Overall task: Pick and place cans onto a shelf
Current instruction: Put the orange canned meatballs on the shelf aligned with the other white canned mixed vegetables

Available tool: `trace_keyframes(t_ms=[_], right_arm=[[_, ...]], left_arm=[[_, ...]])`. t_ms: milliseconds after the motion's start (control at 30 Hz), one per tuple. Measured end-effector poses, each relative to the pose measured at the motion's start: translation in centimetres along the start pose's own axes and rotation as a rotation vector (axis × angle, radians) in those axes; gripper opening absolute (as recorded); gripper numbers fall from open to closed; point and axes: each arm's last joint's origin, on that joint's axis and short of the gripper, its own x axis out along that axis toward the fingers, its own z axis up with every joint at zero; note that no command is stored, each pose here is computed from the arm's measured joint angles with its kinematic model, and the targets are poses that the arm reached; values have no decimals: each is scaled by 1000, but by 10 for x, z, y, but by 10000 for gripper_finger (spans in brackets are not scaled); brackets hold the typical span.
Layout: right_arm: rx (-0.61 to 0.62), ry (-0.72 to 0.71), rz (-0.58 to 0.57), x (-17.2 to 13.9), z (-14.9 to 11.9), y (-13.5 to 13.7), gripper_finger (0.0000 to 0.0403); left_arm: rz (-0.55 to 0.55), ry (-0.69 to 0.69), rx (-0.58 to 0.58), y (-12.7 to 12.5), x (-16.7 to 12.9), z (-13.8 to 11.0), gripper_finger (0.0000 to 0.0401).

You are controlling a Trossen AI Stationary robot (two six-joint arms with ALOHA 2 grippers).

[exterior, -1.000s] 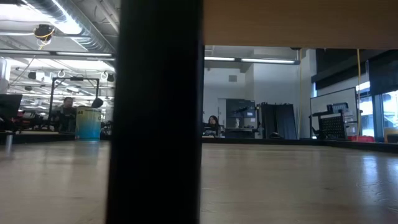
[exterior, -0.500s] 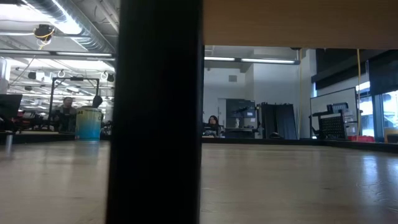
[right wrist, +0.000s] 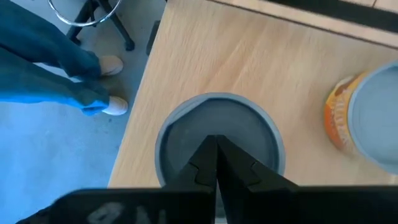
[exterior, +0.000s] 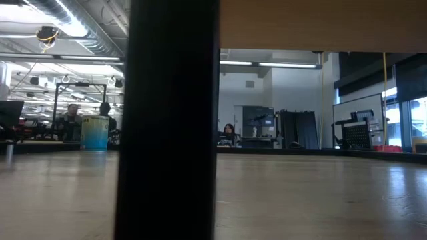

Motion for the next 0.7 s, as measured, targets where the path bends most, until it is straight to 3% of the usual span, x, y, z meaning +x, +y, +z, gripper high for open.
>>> trace_keyframes(t_ms=[700], right_arm=[[39,187,34,-15,-28,16,10]], left_arm=[[1,1,-1,0,0,0,0]])
